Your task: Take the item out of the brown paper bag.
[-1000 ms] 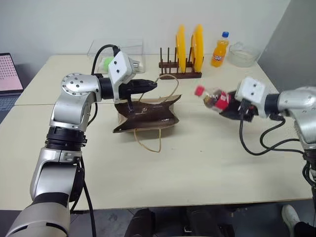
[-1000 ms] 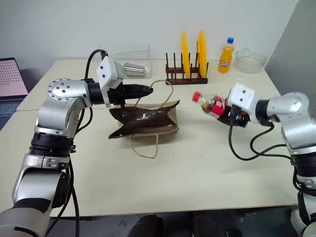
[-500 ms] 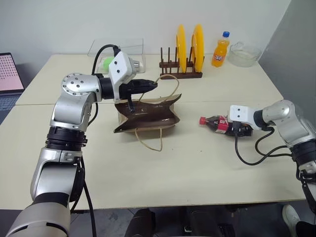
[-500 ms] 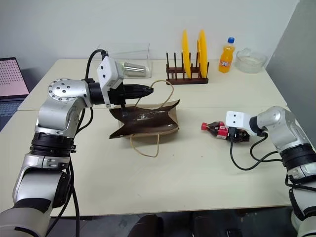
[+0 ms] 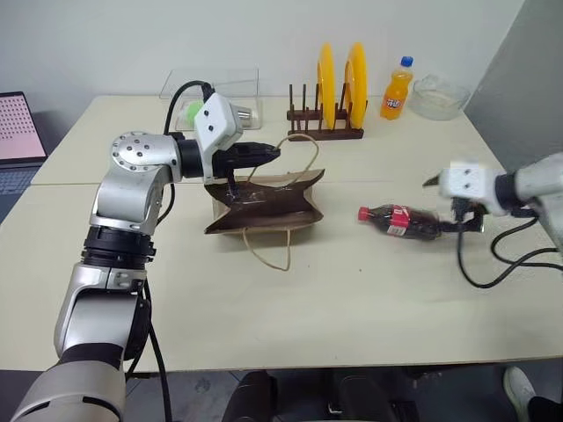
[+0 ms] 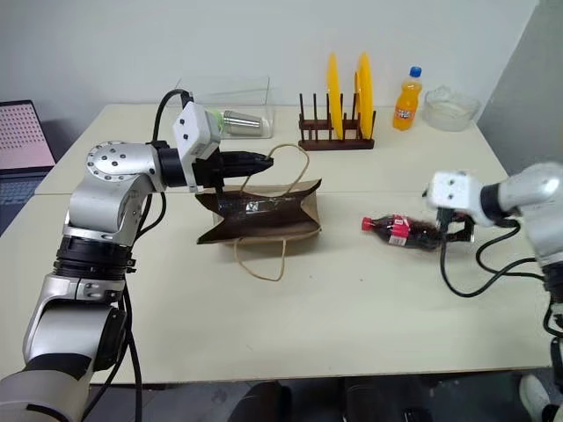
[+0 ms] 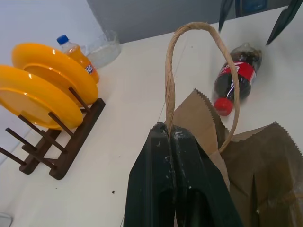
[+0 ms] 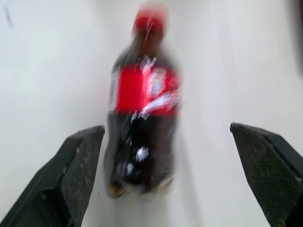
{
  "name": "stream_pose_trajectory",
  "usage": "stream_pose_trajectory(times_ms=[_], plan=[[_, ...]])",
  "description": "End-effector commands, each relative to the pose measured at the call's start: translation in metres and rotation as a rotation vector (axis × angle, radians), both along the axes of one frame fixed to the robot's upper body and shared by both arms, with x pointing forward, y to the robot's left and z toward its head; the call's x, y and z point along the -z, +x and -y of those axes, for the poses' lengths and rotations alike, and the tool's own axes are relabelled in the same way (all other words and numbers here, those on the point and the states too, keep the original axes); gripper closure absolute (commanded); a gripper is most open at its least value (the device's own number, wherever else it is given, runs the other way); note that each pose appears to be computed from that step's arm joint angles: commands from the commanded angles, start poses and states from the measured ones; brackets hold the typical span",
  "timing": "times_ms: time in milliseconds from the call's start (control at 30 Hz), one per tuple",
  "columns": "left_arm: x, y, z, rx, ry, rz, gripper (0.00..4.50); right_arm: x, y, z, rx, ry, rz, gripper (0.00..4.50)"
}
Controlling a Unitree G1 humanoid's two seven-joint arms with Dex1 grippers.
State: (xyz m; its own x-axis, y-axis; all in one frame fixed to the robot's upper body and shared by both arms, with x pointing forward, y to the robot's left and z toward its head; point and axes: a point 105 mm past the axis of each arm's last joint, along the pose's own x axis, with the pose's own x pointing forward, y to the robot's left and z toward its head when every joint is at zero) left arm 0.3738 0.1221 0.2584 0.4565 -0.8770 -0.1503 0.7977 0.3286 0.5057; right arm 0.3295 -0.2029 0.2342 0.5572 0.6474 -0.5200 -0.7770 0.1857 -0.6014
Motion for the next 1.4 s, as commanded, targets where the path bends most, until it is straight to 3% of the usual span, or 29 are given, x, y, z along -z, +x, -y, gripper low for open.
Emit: stream_pose_trajectory(times_ms=[33,200,433,533,800,933,1033,1400], plan=[[-0.015,0.006,0.001,-0.003,-0.002,0.056,4.50,-0.029,-0.036,-0.040,-0.118,0.196,0.076,0.03],[-0.021,0.021,0.002,-0.018,-0.026,0.054,4.50,-0.011,-0.068,-0.081,-0.109,0.408,0.112,0.03],[-0.019,0.035,-0.009,-0.061,0.034,0.057,4.50,0.003,-0.084,-0.111,0.053,0.685,0.194,0.03],[-0.019,0.035,-0.012,-0.066,0.057,0.057,3.92,0.005,-0.085,-0.122,0.078,0.746,0.207,0.00],[-0.034,0.024,-0.035,-0.112,0.027,0.123,1.47,0.004,-0.074,-0.128,0.086,0.786,0.242,0.00],[-0.043,0.009,-0.059,-0.200,0.002,0.180,1.47,-0.001,-0.069,-0.128,0.070,0.808,0.257,0.00],[-0.045,-0.002,-0.079,-0.323,-0.111,0.176,1.47,-0.004,-0.065,-0.126,0.080,0.831,0.278,0.00],[0.049,-0.062,-0.097,-0.788,-0.418,0.079,1.47,0.015,-0.061,-0.114,0.165,0.856,0.274,0.00]])
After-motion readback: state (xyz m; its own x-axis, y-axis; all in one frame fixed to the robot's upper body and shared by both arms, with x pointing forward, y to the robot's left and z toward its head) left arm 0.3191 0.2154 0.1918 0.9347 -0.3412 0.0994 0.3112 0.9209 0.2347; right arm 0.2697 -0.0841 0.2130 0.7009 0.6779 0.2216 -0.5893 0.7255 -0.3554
